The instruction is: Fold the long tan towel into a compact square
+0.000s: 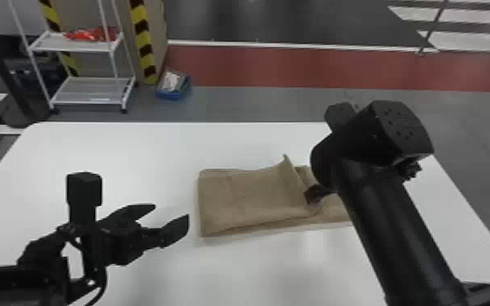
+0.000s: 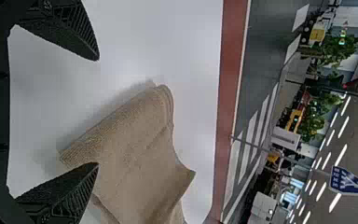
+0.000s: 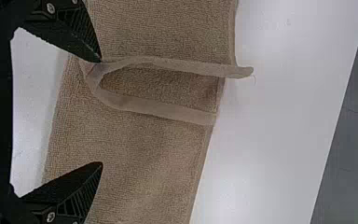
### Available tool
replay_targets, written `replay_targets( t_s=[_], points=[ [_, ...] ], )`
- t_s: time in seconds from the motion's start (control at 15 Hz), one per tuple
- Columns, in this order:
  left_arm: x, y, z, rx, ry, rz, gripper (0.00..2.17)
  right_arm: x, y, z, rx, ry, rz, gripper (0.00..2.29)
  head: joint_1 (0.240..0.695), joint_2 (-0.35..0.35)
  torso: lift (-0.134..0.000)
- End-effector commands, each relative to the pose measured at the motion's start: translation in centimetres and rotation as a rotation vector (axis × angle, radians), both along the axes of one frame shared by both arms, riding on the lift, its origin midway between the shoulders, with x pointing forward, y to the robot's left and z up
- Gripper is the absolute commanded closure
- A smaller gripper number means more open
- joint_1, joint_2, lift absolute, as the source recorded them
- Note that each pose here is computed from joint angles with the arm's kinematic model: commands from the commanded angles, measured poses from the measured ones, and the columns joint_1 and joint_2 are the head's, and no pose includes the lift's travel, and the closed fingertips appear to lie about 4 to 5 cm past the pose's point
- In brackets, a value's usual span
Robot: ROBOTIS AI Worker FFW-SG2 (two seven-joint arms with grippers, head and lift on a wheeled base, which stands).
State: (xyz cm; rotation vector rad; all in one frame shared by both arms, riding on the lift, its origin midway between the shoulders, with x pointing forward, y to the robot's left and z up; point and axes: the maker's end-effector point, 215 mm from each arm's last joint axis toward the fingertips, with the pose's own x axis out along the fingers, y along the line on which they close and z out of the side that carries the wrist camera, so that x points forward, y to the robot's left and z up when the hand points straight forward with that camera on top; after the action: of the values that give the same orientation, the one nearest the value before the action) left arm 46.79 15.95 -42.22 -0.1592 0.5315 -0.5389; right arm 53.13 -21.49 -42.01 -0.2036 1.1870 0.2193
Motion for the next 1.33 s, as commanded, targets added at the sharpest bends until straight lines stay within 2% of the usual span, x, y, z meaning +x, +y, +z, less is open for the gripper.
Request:
replay_targets(
  t_s=[0.0,0.13,0.33,0.47,0.6,0.73,0.87,1.0,1.13,1.27],
  points=[
    [0.0,0.0,-0.1,-0.002,-0.001,0.002,0.08,0.0,-1.5,0.6,0.006,-0.017,-0.050,0.10,0.695,-0.059,-0.124],
    [0.2,0.0,-0.3,-0.002,-0.001,0.002,0.08,0.1,-2.0,0.9,0.040,-0.021,-0.075,0.10,0.695,-0.069,-0.124],
    [0.2,-0.2,-0.4,-0.003,-0.004,-0.003,0.08,0.6,-2.4,1.2,0.053,-0.033,-0.093,0.10,0.695,-0.083,-0.124],
    [0.2,-0.2,-0.2,-0.001,-0.006,-0.003,0.09,1.1,-1.1,1.4,0.091,-0.036,-0.073,0.10,0.695,-0.090,-0.124],
    [0.1,-0.1,0.0,0.001,-0.011,-0.001,0.09,1.8,-0.7,1.8,0.093,-0.045,-0.066,0.10,0.695,-0.080,-0.124],
    [0.1,0.0,-0.1,0.001,-0.009,0.000,0.09,2.4,0.3,1.9,0.136,-0.042,-0.059,0.10,0.695,-0.074,-0.124],
    [0.0,-0.1,-0.1,0.001,-0.009,-0.001,0.09,2.5,-0.4,0.7,0.081,-0.021,-0.072,0.10,0.695,-0.065,-0.124],
    [0.0,-0.1,-0.1,0.002,-0.009,-0.001,0.09,2.3,-0.7,-0.3,0.055,0.012,-0.076,0.10,0.695,-0.068,-0.124],
    [0.1,0.3,-0.2,0.003,-0.008,0.005,0.09,2.1,-0.7,-0.6,0.034,0.022,-0.067,0.10,0.695,-0.069,-0.124],
    [0.1,0.3,-0.2,0.000,-0.008,0.006,0.09,2.1,-0.7,-0.5,0.052,0.023,-0.071,0.10,0.695,-0.064,-0.124]
  ],
)
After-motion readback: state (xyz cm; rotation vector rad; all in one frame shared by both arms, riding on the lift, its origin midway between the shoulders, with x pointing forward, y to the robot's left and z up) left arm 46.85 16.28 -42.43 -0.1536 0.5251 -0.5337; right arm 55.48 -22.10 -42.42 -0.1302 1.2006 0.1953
